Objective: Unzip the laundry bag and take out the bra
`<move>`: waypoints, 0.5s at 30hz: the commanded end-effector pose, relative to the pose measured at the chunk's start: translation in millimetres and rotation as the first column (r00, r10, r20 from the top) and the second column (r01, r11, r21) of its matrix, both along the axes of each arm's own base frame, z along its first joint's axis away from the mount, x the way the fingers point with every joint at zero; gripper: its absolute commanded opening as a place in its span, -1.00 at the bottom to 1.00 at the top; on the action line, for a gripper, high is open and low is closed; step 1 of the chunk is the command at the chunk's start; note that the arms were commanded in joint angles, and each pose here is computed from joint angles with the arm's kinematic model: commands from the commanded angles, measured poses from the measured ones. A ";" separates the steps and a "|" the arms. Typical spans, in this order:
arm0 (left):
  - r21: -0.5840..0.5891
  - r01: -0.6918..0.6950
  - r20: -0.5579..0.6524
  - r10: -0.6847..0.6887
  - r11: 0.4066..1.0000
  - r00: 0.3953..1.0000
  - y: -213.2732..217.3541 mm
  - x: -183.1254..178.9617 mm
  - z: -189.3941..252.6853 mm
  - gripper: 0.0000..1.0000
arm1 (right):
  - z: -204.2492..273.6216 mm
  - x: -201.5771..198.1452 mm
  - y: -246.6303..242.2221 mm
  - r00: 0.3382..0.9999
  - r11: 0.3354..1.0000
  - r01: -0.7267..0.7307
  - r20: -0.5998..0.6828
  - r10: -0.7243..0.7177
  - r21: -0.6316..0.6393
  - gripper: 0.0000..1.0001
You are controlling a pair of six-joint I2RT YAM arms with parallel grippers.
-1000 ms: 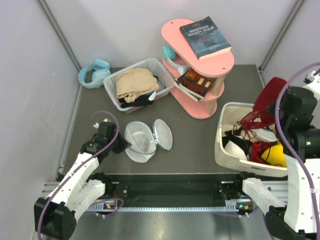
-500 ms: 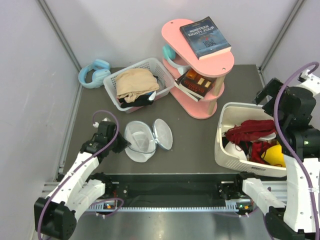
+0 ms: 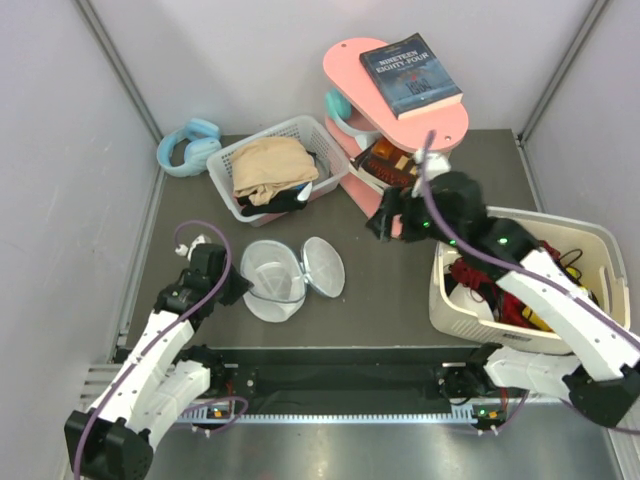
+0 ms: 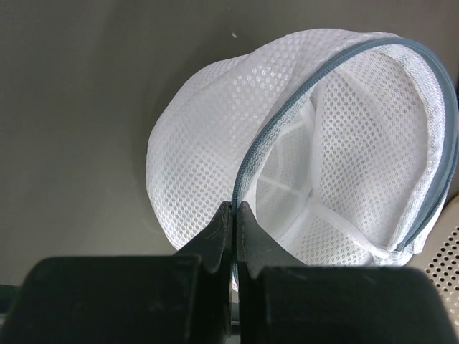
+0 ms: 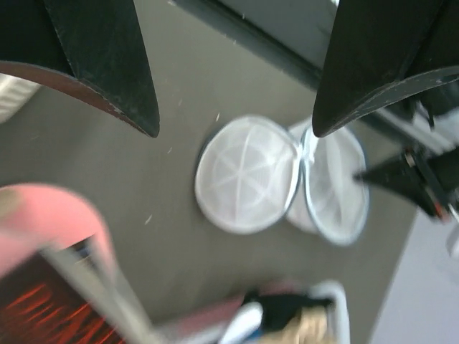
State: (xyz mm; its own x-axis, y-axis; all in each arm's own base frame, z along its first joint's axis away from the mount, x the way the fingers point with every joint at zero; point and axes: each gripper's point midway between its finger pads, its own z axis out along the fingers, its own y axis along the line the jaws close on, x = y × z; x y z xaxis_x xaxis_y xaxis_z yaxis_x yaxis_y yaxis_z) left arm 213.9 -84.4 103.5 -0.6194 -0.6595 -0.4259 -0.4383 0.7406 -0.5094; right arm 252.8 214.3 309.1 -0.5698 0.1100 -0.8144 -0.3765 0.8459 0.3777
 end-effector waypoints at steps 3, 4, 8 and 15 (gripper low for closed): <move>0.001 -0.039 0.037 0.039 0.999 0.999 5.4 5.1 14.2 -1.00 | -63.5 -22.5 64.9 0.976 0.984 -0.179 -0.123 0.178 -0.005 0.68; -0.003 -0.041 0.042 0.041 0.999 0.998 5.4 4.9 14.8 -1.00 | -81.4 -22.7 71.5 0.969 0.979 -0.201 -0.154 0.194 -0.029 0.65; -0.012 -0.040 0.039 0.041 0.999 0.998 4.6 2.1 12.8 -1.00 | -120.1 -24.1 89.6 0.951 0.967 -0.247 -0.206 0.230 -0.057 0.56; -0.032 -0.040 0.044 0.042 0.999 0.998 3.5 -3.7 13.5 -1.00 | -176.8 -16.4 114.6 0.924 0.957 -0.282 -0.288 0.251 -0.070 0.33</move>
